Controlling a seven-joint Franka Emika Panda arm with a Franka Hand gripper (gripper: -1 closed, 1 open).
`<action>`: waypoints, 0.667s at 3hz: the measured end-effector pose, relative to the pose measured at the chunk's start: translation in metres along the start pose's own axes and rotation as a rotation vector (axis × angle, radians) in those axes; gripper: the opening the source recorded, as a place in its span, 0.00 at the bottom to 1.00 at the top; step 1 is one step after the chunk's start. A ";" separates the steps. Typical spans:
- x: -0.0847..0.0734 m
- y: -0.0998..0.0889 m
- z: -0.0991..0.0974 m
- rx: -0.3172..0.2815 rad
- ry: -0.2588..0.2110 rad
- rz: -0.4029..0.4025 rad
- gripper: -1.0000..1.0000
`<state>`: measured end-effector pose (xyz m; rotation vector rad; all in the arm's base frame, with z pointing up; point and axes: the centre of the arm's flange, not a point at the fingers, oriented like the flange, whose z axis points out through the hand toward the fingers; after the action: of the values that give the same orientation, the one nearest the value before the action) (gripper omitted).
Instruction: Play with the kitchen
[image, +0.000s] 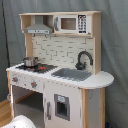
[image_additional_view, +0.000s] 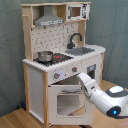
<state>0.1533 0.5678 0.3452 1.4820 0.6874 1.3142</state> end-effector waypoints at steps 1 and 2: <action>0.005 0.019 0.007 -0.001 -0.022 -0.086 1.00; 0.010 0.039 0.014 -0.004 -0.050 -0.157 1.00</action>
<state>0.1615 0.5587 0.3863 1.4229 0.7518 1.1550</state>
